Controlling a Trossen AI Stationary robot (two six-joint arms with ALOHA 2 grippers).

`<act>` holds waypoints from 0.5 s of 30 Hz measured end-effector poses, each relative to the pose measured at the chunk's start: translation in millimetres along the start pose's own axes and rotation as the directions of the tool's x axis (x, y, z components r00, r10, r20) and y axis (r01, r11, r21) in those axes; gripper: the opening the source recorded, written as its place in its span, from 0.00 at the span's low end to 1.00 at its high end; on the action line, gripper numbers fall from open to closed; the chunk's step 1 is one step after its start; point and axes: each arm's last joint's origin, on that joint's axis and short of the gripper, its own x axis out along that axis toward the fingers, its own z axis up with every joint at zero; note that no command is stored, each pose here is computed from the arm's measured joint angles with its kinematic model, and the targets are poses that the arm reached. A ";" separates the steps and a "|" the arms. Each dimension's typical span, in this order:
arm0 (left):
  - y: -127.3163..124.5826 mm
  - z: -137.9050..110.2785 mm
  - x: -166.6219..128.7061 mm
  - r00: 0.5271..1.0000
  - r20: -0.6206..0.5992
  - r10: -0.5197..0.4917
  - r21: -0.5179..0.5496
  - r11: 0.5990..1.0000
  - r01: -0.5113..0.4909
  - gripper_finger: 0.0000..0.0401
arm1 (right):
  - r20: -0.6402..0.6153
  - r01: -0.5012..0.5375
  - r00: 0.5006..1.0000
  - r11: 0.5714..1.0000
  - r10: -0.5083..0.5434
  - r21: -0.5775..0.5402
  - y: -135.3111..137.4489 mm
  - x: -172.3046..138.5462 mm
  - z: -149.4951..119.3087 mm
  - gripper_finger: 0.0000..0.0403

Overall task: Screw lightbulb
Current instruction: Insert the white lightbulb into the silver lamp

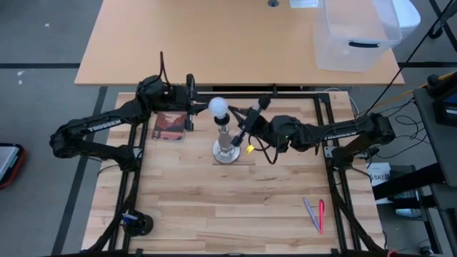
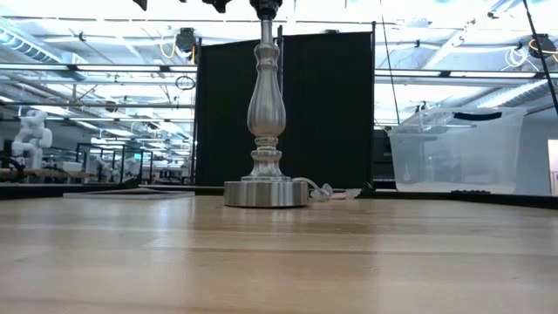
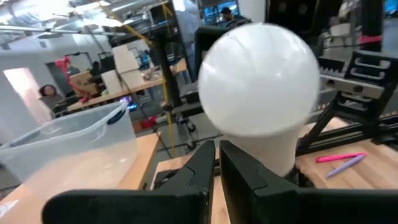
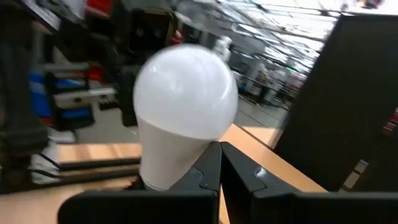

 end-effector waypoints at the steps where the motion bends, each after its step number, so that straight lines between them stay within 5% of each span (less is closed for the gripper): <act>1: 0.3 -0.4 0.0 1.000 -0.002 0.004 -0.001 1.000 -0.004 0.07 | -0.013 0.018 1.000 1.000 -0.018 -0.006 -0.1 0.0 -1.0 0.00; 15: -8.0 16.0 -16.6 0.998 0.034 -0.044 0.020 0.999 0.043 0.07 | -0.033 0.107 0.994 0.993 -0.108 -0.053 -5.5 2.2 -1.5 0.00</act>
